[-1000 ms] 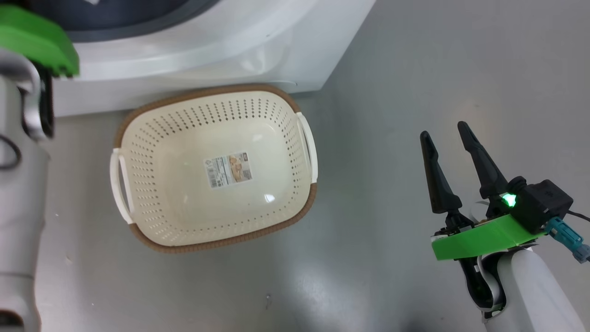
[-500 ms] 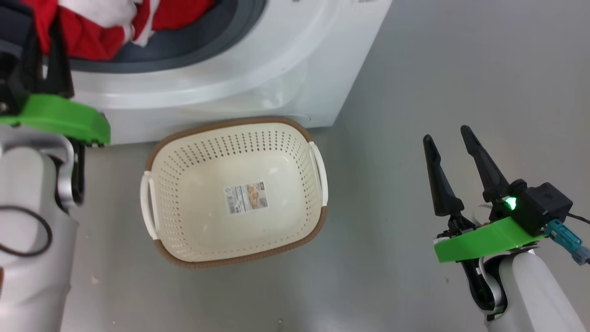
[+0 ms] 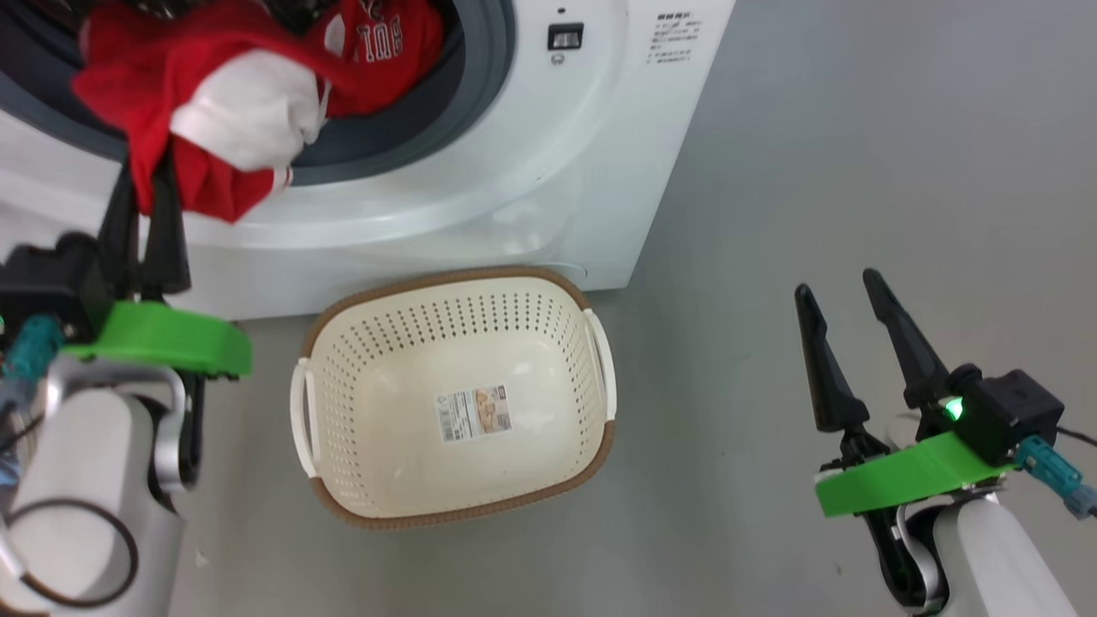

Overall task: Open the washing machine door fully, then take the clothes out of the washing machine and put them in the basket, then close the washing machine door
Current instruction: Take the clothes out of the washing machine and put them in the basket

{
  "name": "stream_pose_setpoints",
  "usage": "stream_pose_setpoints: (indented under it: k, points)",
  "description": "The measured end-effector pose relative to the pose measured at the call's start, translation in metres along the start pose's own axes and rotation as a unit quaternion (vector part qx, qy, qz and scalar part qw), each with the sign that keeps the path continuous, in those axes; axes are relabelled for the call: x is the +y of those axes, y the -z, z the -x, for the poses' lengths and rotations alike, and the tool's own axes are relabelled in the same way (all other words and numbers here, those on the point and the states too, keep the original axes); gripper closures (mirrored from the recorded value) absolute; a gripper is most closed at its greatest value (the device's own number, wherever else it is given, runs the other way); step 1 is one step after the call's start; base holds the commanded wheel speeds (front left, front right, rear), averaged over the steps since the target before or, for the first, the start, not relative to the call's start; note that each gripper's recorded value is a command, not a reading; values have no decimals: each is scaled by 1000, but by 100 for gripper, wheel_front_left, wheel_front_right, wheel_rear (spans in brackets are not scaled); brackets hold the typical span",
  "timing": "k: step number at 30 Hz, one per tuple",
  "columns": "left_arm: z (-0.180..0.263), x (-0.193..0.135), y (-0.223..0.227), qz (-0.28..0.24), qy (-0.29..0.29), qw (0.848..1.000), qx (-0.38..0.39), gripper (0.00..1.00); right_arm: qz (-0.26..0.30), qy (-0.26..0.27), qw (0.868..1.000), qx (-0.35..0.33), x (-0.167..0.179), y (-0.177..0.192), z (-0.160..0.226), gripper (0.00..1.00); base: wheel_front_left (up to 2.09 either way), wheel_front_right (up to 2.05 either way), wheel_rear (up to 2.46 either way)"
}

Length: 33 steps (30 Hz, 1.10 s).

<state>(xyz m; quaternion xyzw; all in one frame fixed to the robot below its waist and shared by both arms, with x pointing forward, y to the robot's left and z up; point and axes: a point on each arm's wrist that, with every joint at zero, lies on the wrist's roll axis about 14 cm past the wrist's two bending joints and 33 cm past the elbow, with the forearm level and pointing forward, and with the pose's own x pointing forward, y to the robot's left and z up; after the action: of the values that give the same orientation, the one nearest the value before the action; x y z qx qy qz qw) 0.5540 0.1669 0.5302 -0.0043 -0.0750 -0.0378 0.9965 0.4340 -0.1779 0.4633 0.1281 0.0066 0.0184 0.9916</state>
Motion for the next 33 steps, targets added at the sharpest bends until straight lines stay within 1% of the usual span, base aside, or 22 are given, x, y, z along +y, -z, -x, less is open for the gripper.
stream_pose_setpoints:
  k: [6, 13, 21, 27, 29, 33]
  points:
    - [17, -8, -15, 13, 2, 1000, -17, 100, -1, 1, 1000, -6, 1, -6, 9, 0, 0, 0, 0]
    - [37, -21, -44, 19, 15, 999, -42, 100, -3, -4, 1000, -16, 6, -15, 16, 0, 0, 0, 0]
    - [56, -33, -57, 25, 27, 998, -42, 100, -6, -7, 1000, -28, 8, -24, 18, 0, 0, 0, 0]
    - [66, -41, -35, 43, 32, 999, -7, 100, -6, -2, 1000, -20, 5, -18, 21, 0, 0, 0, 0]
    - [68, -43, -21, 56, 32, 998, 15, 100, -6, -2, 1000, -18, 5, -16, 20, 0, 0, 0, 0]
    - [73, -43, 16, 62, 32, 996, 64, 100, -6, 0, 1000, -12, 3, -12, 19, 0, 0, 0, 0]
